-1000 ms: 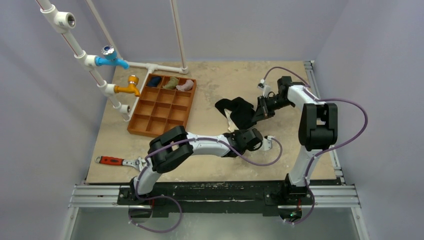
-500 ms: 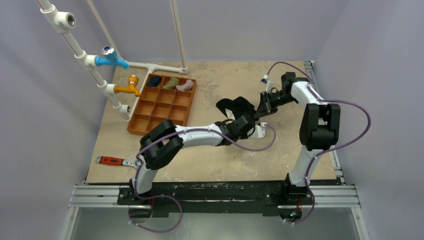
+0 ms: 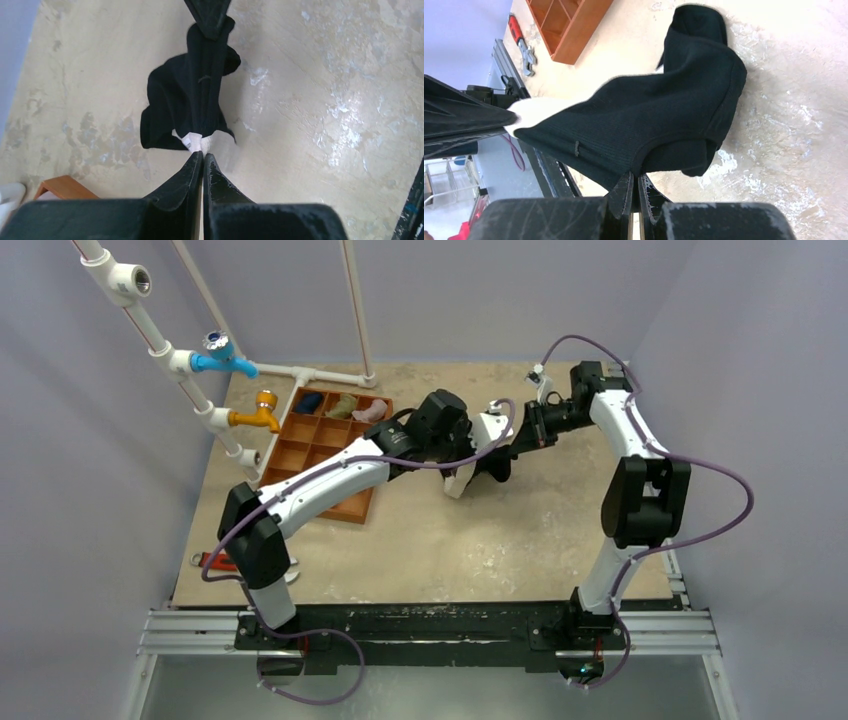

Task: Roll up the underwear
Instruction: Flatten out the underwear at the center of the board.

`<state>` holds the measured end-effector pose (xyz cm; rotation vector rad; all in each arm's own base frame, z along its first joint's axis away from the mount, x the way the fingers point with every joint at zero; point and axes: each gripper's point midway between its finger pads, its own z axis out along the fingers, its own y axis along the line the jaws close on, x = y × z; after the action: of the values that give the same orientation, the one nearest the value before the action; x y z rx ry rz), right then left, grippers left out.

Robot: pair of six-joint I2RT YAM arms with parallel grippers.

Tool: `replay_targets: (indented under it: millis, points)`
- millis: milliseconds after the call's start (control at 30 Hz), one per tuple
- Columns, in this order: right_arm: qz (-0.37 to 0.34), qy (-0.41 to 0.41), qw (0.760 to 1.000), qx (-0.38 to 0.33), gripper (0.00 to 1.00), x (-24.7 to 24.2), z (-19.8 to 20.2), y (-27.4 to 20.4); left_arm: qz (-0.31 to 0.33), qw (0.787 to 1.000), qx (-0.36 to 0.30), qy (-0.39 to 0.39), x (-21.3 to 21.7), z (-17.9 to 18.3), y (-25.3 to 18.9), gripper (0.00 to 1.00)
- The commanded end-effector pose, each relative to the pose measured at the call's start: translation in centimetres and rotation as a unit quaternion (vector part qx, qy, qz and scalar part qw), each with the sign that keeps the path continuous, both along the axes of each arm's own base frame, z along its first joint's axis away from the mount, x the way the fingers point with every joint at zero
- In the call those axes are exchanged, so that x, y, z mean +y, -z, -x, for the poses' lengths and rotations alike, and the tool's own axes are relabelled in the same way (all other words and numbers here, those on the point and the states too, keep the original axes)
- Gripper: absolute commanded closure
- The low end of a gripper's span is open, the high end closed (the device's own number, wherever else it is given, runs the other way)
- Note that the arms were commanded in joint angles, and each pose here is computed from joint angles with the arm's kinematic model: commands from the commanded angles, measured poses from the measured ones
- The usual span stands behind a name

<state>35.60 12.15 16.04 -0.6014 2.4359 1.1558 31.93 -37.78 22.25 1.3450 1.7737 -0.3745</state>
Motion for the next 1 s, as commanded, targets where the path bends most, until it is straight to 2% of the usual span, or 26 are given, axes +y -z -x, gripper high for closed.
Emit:
replay_targets:
  millis: [0, 133, 433, 500, 600, 667, 767, 833, 967]
  points:
    - [-0.005, -0.005, 0.999, -0.045, 1.00, -0.1, -1.3, -2.5, 0.003, 0.999, 0.044, 0.000, 0.8, 0.2, 0.1, 1.00]
    - [-0.016, 0.010, 0.997, -0.078, 1.00, 0.1, -4.0, -5.5, 0.015, 1.000, 0.018, -0.020, 1.6, -2.6, -2.3, 1.00]
    - [-0.045, 0.076, 0.975, -0.202, 1.00, 0.3, -11.5, -16.7, 0.045, 0.990, -0.117, -0.069, 3.0, -11.4, -13.9, 1.00]
    - [-0.045, 0.078, 0.969, -0.230, 1.00, 0.2, -11.7, -18.6, 0.056, 0.985, -0.150, -0.069, 3.0, -11.9, -16.6, 1.00]
    - [-0.039, 0.081, 0.964, -0.249, 1.00, 0.1, -10.6, -18.8, 0.080, 0.980, -0.178, -0.050, 3.1, -10.3, -19.4, 1.00]
    - [-0.014, 0.089, 0.962, -0.257, 1.00, -0.5, -9.7, -17.5, 0.065, 0.983, -0.166, -0.029, 2.8, -8.5, -17.9, 1.00]
    - [0.027, 0.075, 0.965, -0.249, 0.99, -1.3, -6.9, -13.8, 0.016, 0.993, -0.120, 0.015, 1.3, -4.5, -11.9, 1.00]
    - [0.070, 0.041, 0.967, -0.241, 0.90, -2.2, -4.5, -9.5, -0.032, 0.996, -0.066, 0.043, 0.6, -0.9, -4.2, 1.00]
    - [0.136, -0.022, 0.972, -0.188, 0.66, -3.8, 1.4, 0.7, -0.112, 0.990, 0.017, 0.086, -0.1, 6.9, 7.5, 1.00]
